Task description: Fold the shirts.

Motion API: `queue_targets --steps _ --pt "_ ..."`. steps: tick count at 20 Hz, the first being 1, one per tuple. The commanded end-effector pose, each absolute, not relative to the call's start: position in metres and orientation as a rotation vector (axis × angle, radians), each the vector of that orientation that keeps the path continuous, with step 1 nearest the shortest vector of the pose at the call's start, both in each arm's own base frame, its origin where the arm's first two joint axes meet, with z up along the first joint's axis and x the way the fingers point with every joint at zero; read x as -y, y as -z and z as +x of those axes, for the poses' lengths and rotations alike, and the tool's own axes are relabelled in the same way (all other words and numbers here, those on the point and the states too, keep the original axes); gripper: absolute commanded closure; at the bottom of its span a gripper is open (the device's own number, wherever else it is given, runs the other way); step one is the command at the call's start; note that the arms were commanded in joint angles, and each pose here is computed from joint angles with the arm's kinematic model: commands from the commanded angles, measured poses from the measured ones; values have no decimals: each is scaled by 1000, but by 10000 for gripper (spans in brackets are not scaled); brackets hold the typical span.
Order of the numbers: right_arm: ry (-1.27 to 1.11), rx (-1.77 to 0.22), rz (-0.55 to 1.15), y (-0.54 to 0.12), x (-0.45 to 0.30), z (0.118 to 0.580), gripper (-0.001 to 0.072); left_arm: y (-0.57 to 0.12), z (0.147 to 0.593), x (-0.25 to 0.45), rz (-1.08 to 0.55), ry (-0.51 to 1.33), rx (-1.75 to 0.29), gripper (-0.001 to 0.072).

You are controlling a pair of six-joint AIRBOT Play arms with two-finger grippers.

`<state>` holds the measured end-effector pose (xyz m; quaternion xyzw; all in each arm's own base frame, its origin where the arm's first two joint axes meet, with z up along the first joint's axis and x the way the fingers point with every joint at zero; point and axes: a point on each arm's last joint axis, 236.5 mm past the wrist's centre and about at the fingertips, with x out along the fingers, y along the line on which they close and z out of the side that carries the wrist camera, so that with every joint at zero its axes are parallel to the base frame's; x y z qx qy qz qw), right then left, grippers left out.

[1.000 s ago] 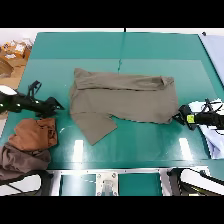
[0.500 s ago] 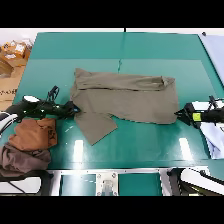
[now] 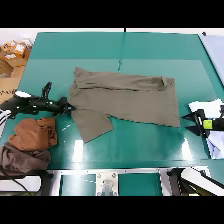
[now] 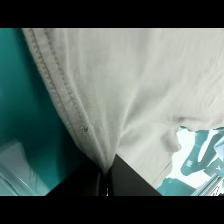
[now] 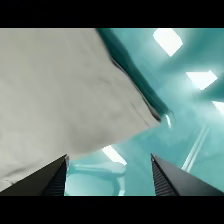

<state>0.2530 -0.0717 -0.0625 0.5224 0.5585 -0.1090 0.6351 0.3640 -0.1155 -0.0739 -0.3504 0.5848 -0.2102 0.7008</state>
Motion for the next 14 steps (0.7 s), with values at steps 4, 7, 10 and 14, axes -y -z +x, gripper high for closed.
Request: queue_targets --steps 4,7,10,14 --pt "322 -1189 1165 115 61 264 128 70 363 117 -782 491 -1302 679" --pt "281 -1109 1160 120 62 297 129 69 361 118 -784 501 -1309 679" --pt "234 -1125 1157 125 56 311 129 69 361 119 -785 502 -1311 679" --pt "160 -1191 1133 127 31 310 150 68 360 120 -787 507 -1314 679"
